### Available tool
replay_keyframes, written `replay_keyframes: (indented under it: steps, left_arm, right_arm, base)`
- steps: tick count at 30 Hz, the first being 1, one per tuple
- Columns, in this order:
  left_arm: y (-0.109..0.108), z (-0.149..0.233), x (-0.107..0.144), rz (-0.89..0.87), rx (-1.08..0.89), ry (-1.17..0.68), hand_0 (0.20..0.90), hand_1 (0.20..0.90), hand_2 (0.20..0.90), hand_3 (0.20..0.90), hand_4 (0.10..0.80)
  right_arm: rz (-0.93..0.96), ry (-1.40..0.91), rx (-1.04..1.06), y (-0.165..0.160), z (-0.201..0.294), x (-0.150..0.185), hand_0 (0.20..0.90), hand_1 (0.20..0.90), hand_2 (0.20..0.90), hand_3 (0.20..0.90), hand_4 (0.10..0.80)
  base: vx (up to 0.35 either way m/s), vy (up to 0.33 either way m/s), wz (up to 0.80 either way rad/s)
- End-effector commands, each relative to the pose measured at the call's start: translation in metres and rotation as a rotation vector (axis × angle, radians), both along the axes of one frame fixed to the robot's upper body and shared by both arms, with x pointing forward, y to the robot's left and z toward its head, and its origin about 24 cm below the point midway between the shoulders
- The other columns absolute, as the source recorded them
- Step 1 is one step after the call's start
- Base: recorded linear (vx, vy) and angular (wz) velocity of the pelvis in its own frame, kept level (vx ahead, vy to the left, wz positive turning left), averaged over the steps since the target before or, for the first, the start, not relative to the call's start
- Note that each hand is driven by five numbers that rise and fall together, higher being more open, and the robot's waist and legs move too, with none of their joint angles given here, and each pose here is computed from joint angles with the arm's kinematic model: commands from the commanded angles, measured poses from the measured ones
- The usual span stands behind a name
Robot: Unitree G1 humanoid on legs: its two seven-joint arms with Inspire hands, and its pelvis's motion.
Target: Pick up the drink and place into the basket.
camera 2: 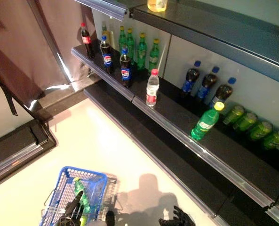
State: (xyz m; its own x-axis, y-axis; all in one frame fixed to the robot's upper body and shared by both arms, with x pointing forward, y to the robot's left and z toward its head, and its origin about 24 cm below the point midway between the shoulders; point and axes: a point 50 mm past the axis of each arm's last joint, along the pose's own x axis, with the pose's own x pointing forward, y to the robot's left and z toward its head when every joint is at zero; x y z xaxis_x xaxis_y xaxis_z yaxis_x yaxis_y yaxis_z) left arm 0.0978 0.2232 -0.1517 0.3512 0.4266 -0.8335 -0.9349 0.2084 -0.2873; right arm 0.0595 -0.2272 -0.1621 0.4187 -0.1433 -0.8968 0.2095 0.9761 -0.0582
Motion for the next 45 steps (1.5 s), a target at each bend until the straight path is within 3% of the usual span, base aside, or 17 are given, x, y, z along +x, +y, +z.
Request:
replay_keyframes:
  steps: [1, 9, 12, 15, 23, 29, 32, 35, 39, 45]
  left_arm:
    - [0.017, 0.023, 0.032, -0.176, 0.202, -0.131, 0.3, 0.3, 0.3, 0.2, 0.1]
    - [0.031, 0.028, 0.029, -0.251, 0.252, -0.148, 0.3, 0.3, 0.3, 0.2, 0.1]
    - [0.038, 0.03, 0.033, -0.145, 0.222, -0.187, 0.3, 0.3, 0.3, 0.2, 0.1]
    - [0.031, 0.028, 0.04, -0.088, 0.157, -0.225, 0.3, 0.3, 0.3, 0.2, 0.1]
    - [0.001, 0.017, 0.039, -0.18, 0.102, -0.186, 0.3, 0.3, 0.3, 0.2, 0.1]
    - [-0.001, 0.012, 0.027, -0.238, 0.148, -0.126, 0.3, 0.3, 0.3, 0.2, 0.1]
    - [0.015, 0.012, 0.018, -0.15, 0.145, -0.104, 0.3, 0.3, 0.3, 0.2, 0.1]
    - [0.026, 0.011, 0.002, -0.066, 0.192, -0.064, 0.3, 0.3, 0.3, 0.2, 0.1]
    - [0.02, 0.006, -0.01, -0.031, 0.206, 0.007, 0.3, 0.3, 0.3, 0.2, 0.1]
    - [0.03, 0.017, 0.021, -0.189, 0.278, -0.039, 0.3, 0.3, 0.3, 0.2, 0.1]
  right_arm:
    - [-0.084, -0.016, 0.028, -0.008, 0.001, -0.004, 0.9, 0.9, 0.9, 0.9, 0.8]
    - [-0.205, -0.082, 0.008, -0.004, 0.004, -0.003, 0.9, 0.9, 0.9, 0.9, 0.8]
    - [-0.204, -0.053, -0.014, -0.014, 0.004, -0.005, 0.9, 0.9, 0.9, 0.9, 0.8]
    - [-0.263, 0.058, -0.06, -0.023, 0.0, -0.026, 0.9, 0.9, 0.9, 0.9, 0.8]
    - [-0.276, 0.173, -0.141, -0.029, -0.001, -0.049, 0.9, 0.9, 0.9, 0.9, 0.8]
    - [-0.109, 0.002, -0.2, -0.034, 0.007, -0.006, 0.9, 0.9, 0.9, 0.9, 0.8]
    - [-0.045, -0.149, -0.171, -0.026, 0.016, 0.038, 0.9, 0.9, 0.9, 0.9, 0.8]
    - [-0.016, -0.175, -0.167, -0.022, 0.018, 0.051, 0.9, 0.9, 0.9, 0.9, 0.8]
    - [-0.12, -0.146, -0.187, -0.02, 0.016, 0.047, 0.9, 0.9, 0.9, 0.9, 0.8]
    - [-0.195, 0.013, -0.218, -0.017, 0.003, 0.003, 0.9, 0.9, 0.9, 0.9, 0.8]
  base:
    - [0.182, 0.514, 0.32]
    - [0.183, 0.424, 0.28]
    - [0.301, 0.24, 0.7]
    - [0.431, 0.216, 0.32]
    - [0.467, 0.159, 0.38]
    - [0.345, 0.109, 0.2]
    - [0.457, 0.367, -0.43]
    - [0.471, 0.391, -0.51]
    - [0.324, 0.428, -0.79]
    - [0.285, 0.497, -0.68]
